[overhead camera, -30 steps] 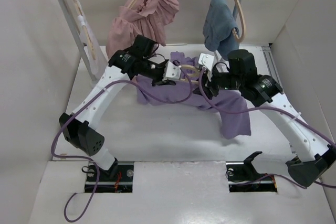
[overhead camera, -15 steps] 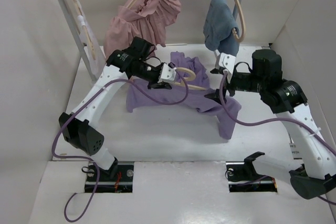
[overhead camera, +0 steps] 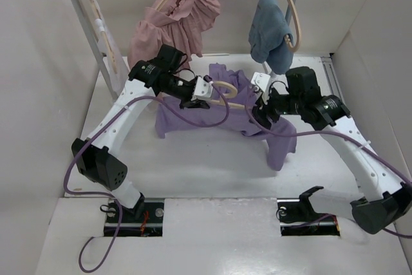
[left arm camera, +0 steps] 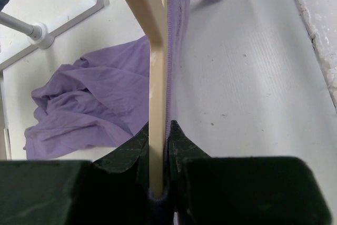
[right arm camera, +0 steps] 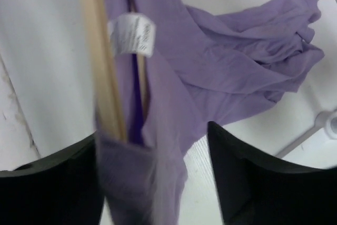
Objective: Place the t-shirt on the hanger
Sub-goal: Hang the hanger with tshirt onto the clothesline
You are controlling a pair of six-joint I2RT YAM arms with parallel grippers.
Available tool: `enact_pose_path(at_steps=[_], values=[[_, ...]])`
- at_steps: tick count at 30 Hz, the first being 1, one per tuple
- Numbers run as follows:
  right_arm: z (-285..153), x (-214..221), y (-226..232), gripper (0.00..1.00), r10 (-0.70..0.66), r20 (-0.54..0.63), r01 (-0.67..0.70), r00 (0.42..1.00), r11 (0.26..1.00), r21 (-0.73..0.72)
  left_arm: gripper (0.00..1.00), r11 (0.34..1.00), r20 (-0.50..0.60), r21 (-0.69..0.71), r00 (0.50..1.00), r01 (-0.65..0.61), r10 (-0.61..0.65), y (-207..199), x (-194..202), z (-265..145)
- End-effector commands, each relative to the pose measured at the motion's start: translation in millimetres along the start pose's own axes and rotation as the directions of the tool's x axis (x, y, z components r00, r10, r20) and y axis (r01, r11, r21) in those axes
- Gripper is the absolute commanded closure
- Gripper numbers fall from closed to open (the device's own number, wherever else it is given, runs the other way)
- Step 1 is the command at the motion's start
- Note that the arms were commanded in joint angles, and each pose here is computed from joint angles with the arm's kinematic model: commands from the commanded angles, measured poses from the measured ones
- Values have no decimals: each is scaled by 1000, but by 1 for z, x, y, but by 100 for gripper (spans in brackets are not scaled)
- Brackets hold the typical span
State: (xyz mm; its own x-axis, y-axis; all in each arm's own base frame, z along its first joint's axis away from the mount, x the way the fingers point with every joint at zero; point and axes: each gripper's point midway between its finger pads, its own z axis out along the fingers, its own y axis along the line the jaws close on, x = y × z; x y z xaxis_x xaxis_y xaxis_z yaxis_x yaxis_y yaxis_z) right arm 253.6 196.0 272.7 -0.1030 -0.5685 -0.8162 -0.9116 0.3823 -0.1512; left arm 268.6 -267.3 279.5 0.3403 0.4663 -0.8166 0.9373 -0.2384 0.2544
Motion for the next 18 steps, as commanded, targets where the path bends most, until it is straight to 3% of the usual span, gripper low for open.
enact_pose_path(at_steps=[1, 2, 4, 9, 10, 14, 18], values=[[5, -41, -17, 30, -37, 147, 28, 988, 998, 59, 100, 999, 89, 9, 995, -46, 45, -8, -27, -9], [9, -41, -16, 66, -35, 151, 28, 988, 999, 43, 100, 999, 89, 9, 995, -46, 45, -8, -27, -9], [12, -43, -14, 100, -25, 164, 22, 986, 1000, 22, 100, 999, 91, 4, 995, -42, 42, -7, -28, -9], [10, -44, 2, 100, -53, 234, 58, 971, 998, -17, 97, 998, 87, -66, 996, 7, -1, 8, -29, -10], [4, -48, 4, 100, -61, 255, 64, 965, 998, -4, 80, 997, 84, -80, 996, 12, -5, 11, -29, -10], [-3, -52, 4, 100, -42, 295, 47, 955, 999, -11, 46, 996, 75, -85, 997, 12, -6, 13, -26, -9], [-10, -54, 2, 100, -22, 322, 28, 946, 1000, -13, 28, 996, 75, -85, 997, 12, -6, 13, -24, -8]])
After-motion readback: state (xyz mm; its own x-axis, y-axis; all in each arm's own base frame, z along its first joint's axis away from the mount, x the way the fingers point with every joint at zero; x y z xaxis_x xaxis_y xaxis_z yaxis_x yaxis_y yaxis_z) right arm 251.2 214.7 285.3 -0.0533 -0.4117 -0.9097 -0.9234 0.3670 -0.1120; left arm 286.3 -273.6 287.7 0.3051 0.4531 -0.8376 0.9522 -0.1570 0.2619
